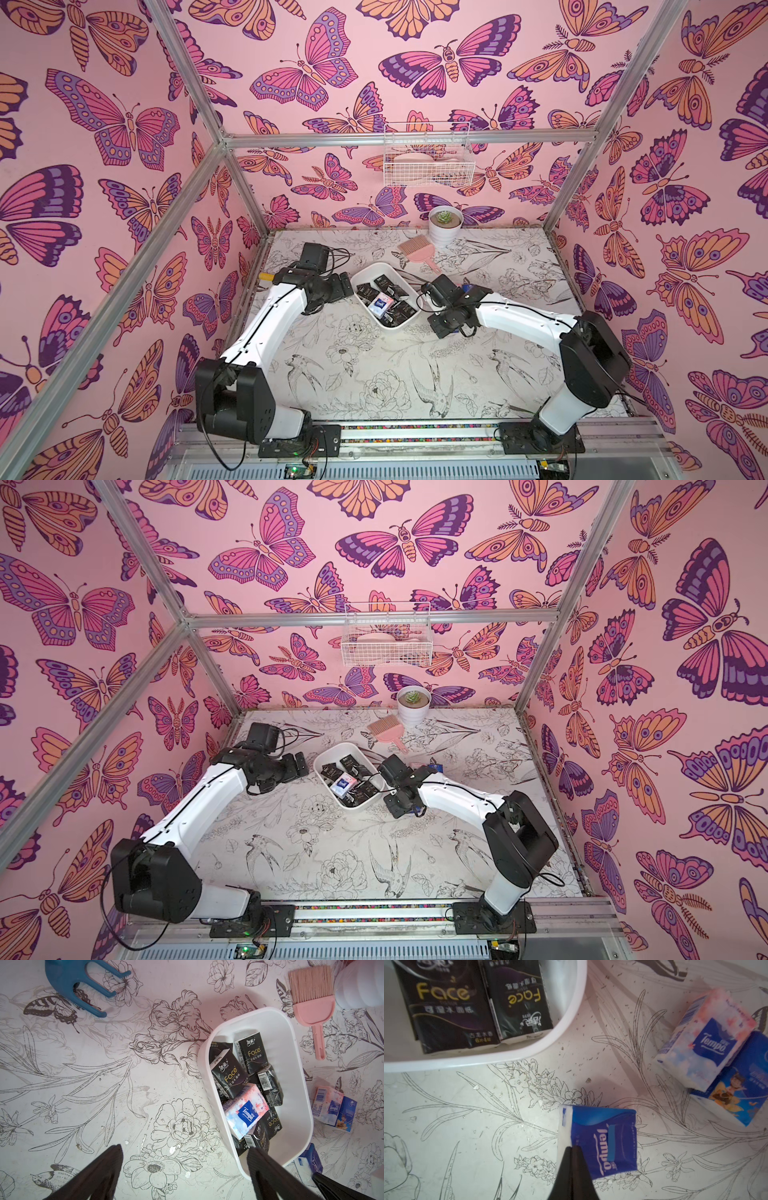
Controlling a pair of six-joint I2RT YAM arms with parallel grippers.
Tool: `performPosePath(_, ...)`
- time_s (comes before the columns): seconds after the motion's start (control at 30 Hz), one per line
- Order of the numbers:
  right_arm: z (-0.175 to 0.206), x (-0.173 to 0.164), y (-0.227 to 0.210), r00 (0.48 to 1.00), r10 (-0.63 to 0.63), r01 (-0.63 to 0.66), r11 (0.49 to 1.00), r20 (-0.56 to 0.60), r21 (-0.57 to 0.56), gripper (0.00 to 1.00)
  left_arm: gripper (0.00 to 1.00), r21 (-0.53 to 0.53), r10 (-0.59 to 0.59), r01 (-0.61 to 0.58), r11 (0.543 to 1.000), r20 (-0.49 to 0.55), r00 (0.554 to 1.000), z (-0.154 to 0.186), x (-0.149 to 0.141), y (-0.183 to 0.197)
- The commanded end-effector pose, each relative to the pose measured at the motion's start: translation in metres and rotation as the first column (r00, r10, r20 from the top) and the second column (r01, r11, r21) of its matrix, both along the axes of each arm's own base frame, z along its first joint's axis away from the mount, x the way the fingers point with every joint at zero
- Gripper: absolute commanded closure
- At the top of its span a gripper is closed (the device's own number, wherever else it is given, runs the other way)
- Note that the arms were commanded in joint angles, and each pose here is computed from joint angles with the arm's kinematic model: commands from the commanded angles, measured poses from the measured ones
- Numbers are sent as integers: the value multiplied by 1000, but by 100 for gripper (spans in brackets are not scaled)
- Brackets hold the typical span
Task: Take the pocket tissues out of the storage box
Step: Place the pocket tissues at the center of the board, then move the pocket tissues to the center of the board.
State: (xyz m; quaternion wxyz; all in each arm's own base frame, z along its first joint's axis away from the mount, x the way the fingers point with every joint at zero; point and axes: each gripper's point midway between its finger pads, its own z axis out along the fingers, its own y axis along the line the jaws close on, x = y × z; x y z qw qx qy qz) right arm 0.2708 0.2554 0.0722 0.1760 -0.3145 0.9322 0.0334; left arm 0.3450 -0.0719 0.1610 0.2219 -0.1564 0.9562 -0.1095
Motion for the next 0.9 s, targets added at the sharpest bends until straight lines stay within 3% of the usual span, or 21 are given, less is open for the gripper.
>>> performPosePath(0.0,0,0,-2,1000,-21,21,1000,-2,-3,93,0,0,-18,18,1000,-5,1000,3,2,-4)
performPosePath(0.13,8,-7,-10,999,-42,42,999,-15,-3,78,0,-1,-24,24,1000,2,1000,6,5,-5)
performPosePath(0.33,25,-15,-16,987,-158,160,982,-31,96,64,0,-9,-34,34,999,9,999,10,8,-9)
performPosePath(0.43,27,-17,-17,959,-277,283,939,-58,196,57,0,-10,-40,40,999,14,999,11,11,-11)
performPosePath(0.6,19,-22,-1,894,-409,447,813,-182,372,49,0,-11,-50,50,999,10,999,11,14,-16)
performPosePath(0.7,10,-21,2,861,-456,509,756,-226,412,46,0,-10,-59,59,998,8,998,10,15,-18)
performPosePath(0.87,-4,-18,4,834,-490,551,719,-254,424,42,0,-5,-62,62,998,5,998,9,15,-18)
